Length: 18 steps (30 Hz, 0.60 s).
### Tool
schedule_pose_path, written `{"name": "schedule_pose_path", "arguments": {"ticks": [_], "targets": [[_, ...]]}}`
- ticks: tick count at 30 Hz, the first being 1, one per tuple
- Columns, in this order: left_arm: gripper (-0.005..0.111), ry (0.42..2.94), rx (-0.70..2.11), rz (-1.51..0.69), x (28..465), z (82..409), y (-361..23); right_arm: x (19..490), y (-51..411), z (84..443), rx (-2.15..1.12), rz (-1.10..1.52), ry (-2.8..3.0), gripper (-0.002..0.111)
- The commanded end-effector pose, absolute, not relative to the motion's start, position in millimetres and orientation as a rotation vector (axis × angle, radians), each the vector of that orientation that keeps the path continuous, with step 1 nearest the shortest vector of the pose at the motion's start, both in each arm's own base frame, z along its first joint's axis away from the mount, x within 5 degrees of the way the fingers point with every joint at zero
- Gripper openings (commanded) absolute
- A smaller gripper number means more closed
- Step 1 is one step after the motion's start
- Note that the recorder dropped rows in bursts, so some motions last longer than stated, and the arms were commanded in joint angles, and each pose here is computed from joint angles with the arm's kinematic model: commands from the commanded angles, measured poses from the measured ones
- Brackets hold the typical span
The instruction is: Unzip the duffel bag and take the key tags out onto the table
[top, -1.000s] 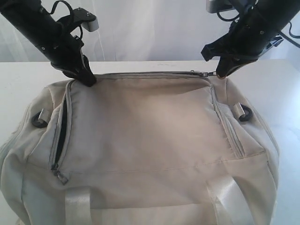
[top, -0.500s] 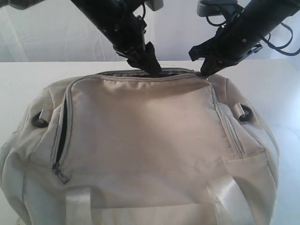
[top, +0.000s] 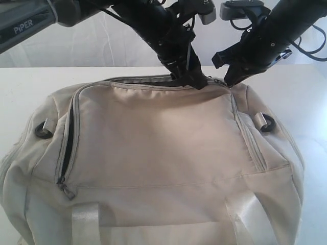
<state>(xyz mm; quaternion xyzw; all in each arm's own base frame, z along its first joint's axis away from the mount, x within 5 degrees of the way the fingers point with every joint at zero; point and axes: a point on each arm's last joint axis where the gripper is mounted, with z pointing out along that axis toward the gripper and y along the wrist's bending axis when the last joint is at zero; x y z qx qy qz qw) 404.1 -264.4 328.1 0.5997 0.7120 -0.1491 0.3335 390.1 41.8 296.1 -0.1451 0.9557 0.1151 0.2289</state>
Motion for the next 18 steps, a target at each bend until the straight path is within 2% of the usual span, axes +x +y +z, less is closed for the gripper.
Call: {"name": "schedule_pose_path", "arguments": {"ticks": [1, 5, 10, 14, 18], "targets": [[0.074, 1.867, 1.649, -0.322, 401, 326, -262, 388, 39, 300, -0.416, 0.302, 2.619, 0.0], [0.073, 1.886, 1.642, -0.253, 404, 324, -259, 388, 40, 300, -0.413, 0.308, 2.618, 0.0], [0.061, 1.908, 1.632, -0.253, 409, 315, -261, 388, 40, 300, -0.416, 0.311, 2.625, 0.0], [0.041, 1.947, 1.609, -0.259, 412, 309, -261, 387, 40, 301, -0.42, 0.31, 2.628, 0.0], [0.009, 1.958, 1.595, -0.253, 411, 311, -260, 385, 39, 304, -0.428, 0.305, 2.62, 0.0]]}}
